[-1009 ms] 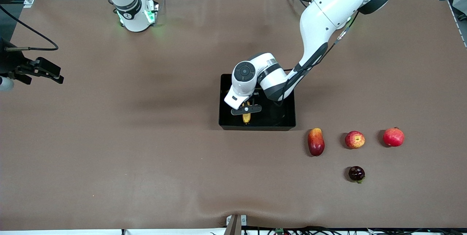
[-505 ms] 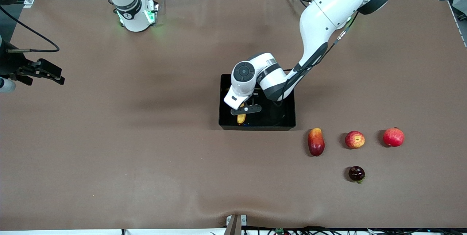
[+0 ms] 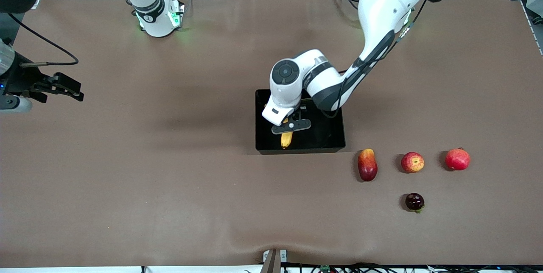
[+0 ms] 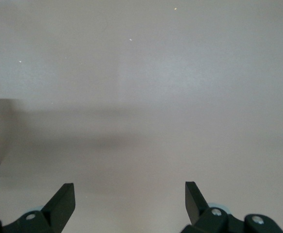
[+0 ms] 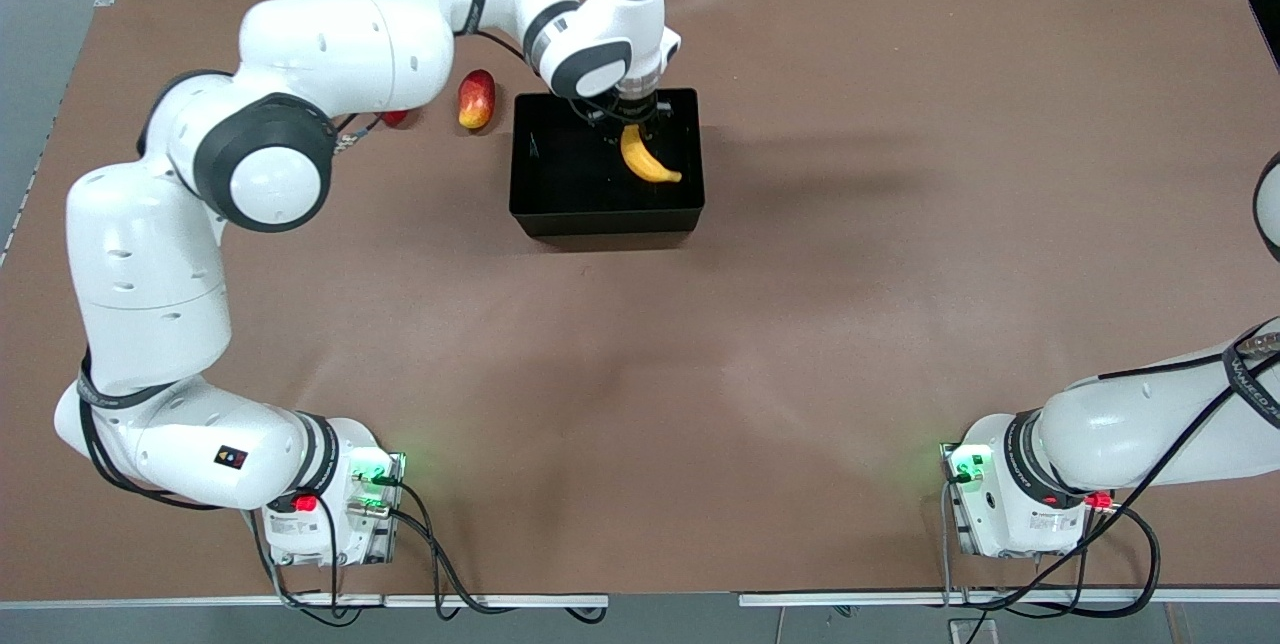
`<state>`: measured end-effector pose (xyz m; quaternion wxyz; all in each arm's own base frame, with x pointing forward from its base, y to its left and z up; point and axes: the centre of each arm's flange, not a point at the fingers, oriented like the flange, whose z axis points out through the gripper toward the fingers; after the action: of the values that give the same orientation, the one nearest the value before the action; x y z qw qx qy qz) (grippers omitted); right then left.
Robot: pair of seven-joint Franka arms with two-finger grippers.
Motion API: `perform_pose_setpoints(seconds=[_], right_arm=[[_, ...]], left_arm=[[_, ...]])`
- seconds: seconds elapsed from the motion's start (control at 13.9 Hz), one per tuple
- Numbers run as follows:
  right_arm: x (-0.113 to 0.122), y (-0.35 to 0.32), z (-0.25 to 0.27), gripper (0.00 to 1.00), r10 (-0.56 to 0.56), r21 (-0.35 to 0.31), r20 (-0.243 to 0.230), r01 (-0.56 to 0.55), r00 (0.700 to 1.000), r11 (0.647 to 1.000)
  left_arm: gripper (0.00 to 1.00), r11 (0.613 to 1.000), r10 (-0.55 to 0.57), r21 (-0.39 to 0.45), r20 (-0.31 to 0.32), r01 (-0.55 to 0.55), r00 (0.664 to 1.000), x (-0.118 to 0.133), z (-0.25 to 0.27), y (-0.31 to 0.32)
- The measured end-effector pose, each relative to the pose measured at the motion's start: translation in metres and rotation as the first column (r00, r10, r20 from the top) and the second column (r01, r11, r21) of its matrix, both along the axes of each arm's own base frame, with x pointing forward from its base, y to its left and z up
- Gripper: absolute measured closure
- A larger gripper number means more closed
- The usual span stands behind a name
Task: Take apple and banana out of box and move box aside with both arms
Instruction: 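Grasp the banana with the left gripper while the right gripper approaches, then lift the banana out while the right gripper grasps the box rim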
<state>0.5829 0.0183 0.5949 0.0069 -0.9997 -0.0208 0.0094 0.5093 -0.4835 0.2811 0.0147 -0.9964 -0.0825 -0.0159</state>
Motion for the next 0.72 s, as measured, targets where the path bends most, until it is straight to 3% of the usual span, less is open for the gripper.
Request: perform_pose_setpoints(seconds=[0.36,0.72], right_arm=[[0.015,0.057,-0.027,0.0,0.079,0.043,0.001,-0.079,0.997,0.996],[0.032,0.173,-0.102,0.0,0.216,0.095,-0.008,-0.214,0.976,0.972]], left_arm=[[0.61,0.999,0.045,0.013,0.035,-0.045,0.998,0.026,0.048,0.034],[0.61,0.997,0.024,0.071,-0.007,-0.023,1.0,0.08,0.109,0.157]])
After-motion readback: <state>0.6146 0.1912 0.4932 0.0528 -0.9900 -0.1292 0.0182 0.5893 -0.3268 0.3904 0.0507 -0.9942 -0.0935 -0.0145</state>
